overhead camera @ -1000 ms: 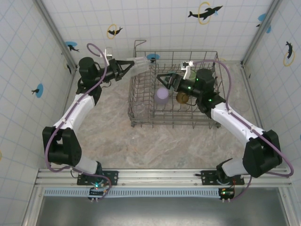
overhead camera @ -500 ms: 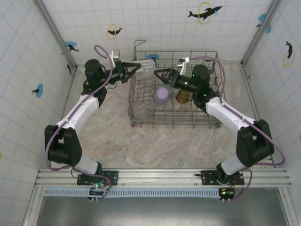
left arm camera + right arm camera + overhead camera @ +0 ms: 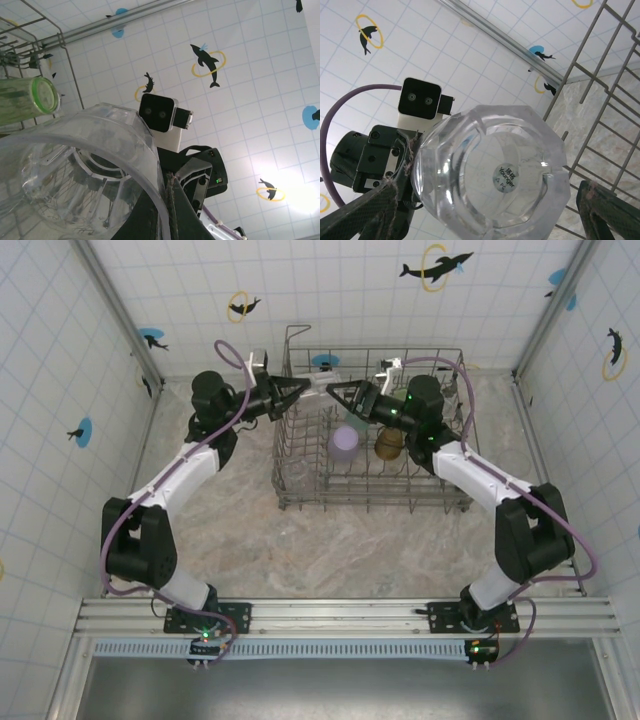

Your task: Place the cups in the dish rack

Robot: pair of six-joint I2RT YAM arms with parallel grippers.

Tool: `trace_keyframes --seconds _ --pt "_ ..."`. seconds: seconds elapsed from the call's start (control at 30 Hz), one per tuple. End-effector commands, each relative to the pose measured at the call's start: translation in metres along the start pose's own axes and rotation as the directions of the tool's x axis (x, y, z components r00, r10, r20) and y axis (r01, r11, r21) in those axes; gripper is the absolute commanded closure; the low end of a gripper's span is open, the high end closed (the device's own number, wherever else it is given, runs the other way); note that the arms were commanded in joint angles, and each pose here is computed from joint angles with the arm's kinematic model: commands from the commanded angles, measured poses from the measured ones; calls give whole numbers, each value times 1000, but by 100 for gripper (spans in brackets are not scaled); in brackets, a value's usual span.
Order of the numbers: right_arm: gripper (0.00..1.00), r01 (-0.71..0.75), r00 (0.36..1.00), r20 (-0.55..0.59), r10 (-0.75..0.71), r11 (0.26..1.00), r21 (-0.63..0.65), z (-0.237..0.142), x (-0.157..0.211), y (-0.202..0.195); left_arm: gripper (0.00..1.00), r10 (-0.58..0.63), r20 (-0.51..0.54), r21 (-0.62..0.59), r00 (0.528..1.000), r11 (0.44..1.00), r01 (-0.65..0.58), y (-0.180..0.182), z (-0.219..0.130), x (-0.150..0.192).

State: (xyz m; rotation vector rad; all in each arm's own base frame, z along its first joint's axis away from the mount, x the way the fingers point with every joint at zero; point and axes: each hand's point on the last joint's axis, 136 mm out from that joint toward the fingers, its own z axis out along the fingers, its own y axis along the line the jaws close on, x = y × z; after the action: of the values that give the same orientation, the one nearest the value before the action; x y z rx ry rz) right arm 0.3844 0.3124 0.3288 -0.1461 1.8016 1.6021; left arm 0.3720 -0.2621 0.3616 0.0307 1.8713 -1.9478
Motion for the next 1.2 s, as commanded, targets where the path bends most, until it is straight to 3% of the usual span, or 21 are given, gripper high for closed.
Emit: trace_keyframes --seconds 0.0,0.37,0.8,0.83,0.93,1.07,1.17 --pt "8 21 1000 20 -19 996 -82 3 -17 19 100 45 -22 58 999 997 -43 -16 2 3" --pt "18 6 999 35 0 986 -168 1 -20 28 100 15 -50 90 999 996 -11 -16 8 9" --pt "49 7 999 50 4 978 -208 -6 -20 35 100 7 -88 95 996 995 1 -9 15 12" --pt "50 12 999 51 -2 979 -203 -7 -19 35 97 13 -83 94 996 996 -5 -9 14 11" --pt "51 35 998 56 -25 984 -176 -9 -20 35 77 34 -71 82 997 996 -29 -9 15 8" --pt "56 76 996 65 -68 989 -129 -13 -21 34 71 70 -50 50 996 996 -68 -13 16 3" --pt "57 92 994 76 -85 991 -99 -16 -23 32 61 98 -26 25 995 995 -97 -14 14 -4"
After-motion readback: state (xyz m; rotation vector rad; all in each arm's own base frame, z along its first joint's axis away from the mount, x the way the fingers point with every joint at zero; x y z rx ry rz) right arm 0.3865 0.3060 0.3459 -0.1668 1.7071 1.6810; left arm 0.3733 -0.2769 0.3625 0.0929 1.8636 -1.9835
